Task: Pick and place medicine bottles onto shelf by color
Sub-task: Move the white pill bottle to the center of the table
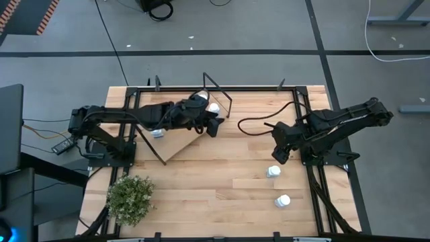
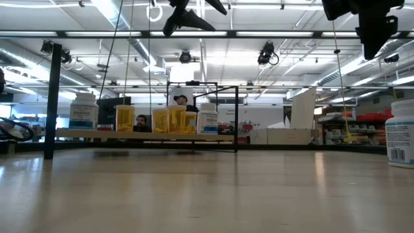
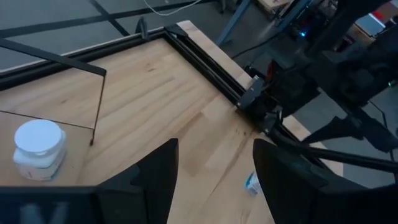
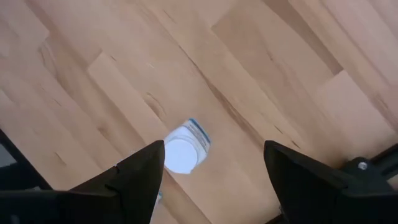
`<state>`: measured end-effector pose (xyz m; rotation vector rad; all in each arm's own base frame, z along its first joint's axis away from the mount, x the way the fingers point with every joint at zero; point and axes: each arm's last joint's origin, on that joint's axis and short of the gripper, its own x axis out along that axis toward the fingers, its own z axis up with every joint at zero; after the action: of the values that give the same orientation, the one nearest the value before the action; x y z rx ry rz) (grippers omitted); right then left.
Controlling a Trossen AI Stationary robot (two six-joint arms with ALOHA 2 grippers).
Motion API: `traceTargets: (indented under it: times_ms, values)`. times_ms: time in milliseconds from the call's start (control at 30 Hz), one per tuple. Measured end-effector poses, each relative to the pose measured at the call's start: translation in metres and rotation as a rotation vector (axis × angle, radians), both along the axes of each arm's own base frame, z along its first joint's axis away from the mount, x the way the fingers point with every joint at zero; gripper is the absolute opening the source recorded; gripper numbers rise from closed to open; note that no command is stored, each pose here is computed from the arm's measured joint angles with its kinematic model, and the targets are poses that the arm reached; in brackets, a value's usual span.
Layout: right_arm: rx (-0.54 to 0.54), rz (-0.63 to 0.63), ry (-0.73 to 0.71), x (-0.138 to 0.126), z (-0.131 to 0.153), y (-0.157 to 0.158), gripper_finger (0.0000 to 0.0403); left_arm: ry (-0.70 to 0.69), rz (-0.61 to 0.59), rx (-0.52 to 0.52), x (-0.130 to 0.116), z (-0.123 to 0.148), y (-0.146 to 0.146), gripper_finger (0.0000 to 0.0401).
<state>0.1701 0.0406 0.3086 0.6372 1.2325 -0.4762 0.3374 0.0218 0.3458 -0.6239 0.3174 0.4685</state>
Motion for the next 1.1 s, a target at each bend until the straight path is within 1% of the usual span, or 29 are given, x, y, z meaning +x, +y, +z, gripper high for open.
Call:
traceTargets:
  times_ms: [67,200,267,333,400,500,567,733,833,900,1000,1100]
  values:
    - [0.003,0.001,0.002,0.0,0.0,0.0,0.0282,0.005,-0.012,0.007,0.0,0.0,-0.002,0.0215]
    - [0.044,-0.127,0.013,-0.002,0.0,0.003,0.0282,0.013,-0.09,0.007,0.001,0.0,-0.007,0.0215]
    - [0.05,-0.168,0.017,-0.001,-0.001,0.006,0.0282,0.018,-0.14,0.003,0.001,-0.001,-0.011,0.0215]
    - [0.048,-0.18,0.029,0.001,-0.003,0.009,0.0282,0.03,-0.168,-0.004,0.001,-0.002,-0.016,0.0213]
    - [0.039,-0.165,0.049,0.004,-0.007,0.013,0.0282,0.031,-0.187,-0.004,0.001,-0.002,-0.021,0.0211]
    - [0.012,-0.109,0.082,0.013,-0.015,0.021,0.0282,0.032,-0.214,0.016,0.001,-0.002,-0.026,0.0207]
    - [-0.008,-0.041,0.108,0.02,-0.022,0.028,0.0282,0.041,-0.227,0.036,0.001,-0.002,-0.027,0.0206]
    - [-0.016,0.129,0.165,0.035,-0.04,0.048,0.0282,0.034,-0.214,0.016,0.001,-0.002,-0.027,0.0208]
    - [-0.023,0.21,0.212,0.035,-0.048,0.06,0.0282,0.043,-0.243,0.004,0.0,-0.003,-0.028,0.0205]
    - [-0.052,0.287,0.229,0.032,-0.051,0.069,0.0283,0.062,-0.264,-0.007,-0.001,-0.004,-0.03,0.0203]
    - [-0.112,0.374,0.201,0.027,-0.051,0.08,0.0288,0.085,-0.281,-0.011,-0.002,-0.006,-0.034,0.0199]
    - [-0.162,0.405,0.167,0.024,-0.051,0.087,0.0301,0.094,-0.295,-0.01,-0.003,-0.007,-0.039,0.0197]
